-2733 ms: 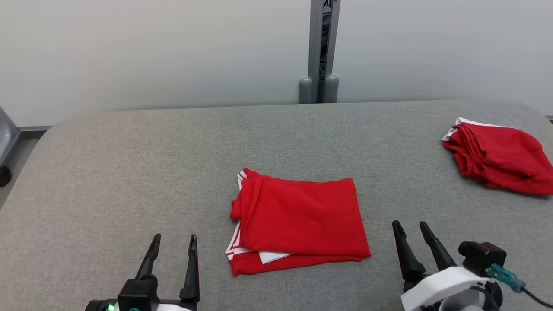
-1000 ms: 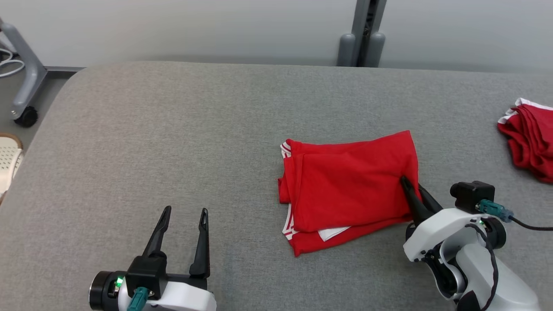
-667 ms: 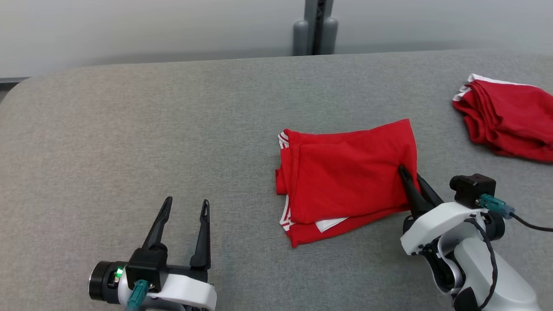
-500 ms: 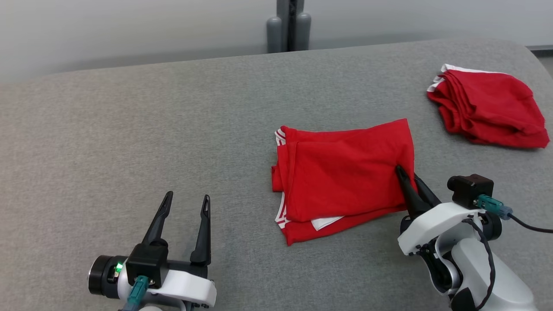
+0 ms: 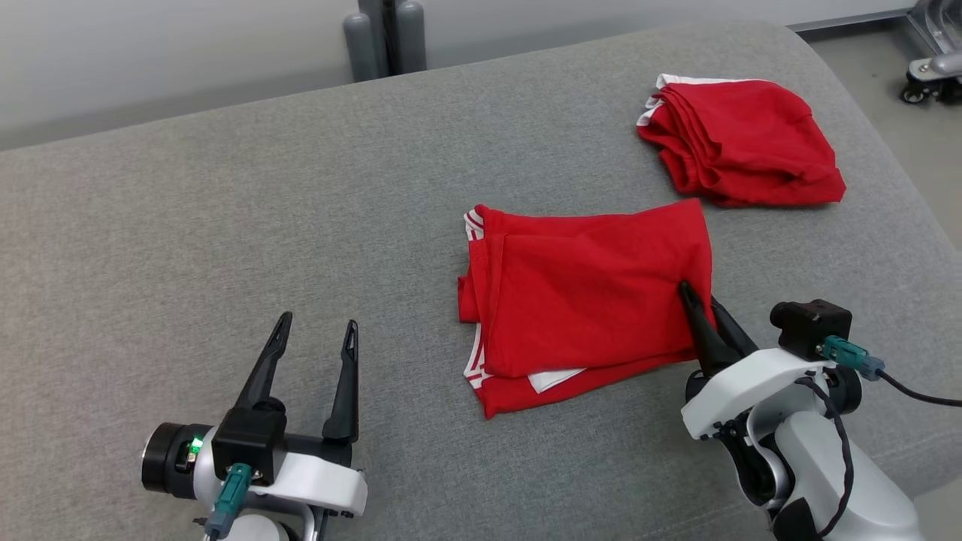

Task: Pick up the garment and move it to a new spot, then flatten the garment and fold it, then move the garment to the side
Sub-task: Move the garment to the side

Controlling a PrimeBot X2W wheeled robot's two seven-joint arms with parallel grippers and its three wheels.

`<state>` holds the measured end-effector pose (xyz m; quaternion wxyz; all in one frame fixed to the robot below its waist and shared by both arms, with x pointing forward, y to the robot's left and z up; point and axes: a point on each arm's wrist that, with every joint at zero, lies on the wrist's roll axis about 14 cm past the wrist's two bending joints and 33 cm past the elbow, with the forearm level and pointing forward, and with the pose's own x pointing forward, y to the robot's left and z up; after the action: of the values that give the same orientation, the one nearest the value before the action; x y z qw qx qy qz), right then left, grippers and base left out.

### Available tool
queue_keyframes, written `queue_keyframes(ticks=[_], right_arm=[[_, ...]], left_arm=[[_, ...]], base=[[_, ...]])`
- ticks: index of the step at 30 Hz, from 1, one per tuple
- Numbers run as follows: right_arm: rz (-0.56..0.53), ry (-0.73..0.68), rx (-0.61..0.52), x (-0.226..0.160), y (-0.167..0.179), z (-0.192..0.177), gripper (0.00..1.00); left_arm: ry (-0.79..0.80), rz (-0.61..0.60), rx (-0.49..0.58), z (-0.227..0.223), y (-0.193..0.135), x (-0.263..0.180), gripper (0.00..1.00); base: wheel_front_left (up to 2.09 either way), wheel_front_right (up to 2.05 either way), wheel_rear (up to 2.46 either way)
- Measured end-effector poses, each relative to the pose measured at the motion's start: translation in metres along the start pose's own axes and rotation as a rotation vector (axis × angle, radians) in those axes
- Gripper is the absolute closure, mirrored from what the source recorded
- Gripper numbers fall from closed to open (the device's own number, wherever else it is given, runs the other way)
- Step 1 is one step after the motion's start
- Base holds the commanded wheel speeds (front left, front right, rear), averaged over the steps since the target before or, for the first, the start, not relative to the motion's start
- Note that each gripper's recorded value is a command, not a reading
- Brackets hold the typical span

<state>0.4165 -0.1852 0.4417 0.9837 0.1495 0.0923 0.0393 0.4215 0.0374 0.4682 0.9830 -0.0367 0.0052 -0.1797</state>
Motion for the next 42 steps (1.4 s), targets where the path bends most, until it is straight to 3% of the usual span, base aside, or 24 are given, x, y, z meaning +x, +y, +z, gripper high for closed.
queue_keyframes(ticks=[10,29,42], right_arm=[[-0.025,-0.006,-0.025,0.006,-0.013,0.006,1.0],[0.045,-0.078,-0.254,0.108,-0.031,0.067,1.0],[-0.046,-0.156,-0.309,0.129,-0.075,0.112,1.0]], left_arm=[[0.004,-0.046,-0.003,-0.006,-0.01,0.014,0.0],[-0.005,-0.024,0.038,-0.021,0.021,0.045,0.0],[0.049,-0.052,0.055,-0.046,0.022,0.054,0.0]], base=[[0.0,0.0,0.0],[0.0,0.0,0.0],[0.0,0.0,0.0]])
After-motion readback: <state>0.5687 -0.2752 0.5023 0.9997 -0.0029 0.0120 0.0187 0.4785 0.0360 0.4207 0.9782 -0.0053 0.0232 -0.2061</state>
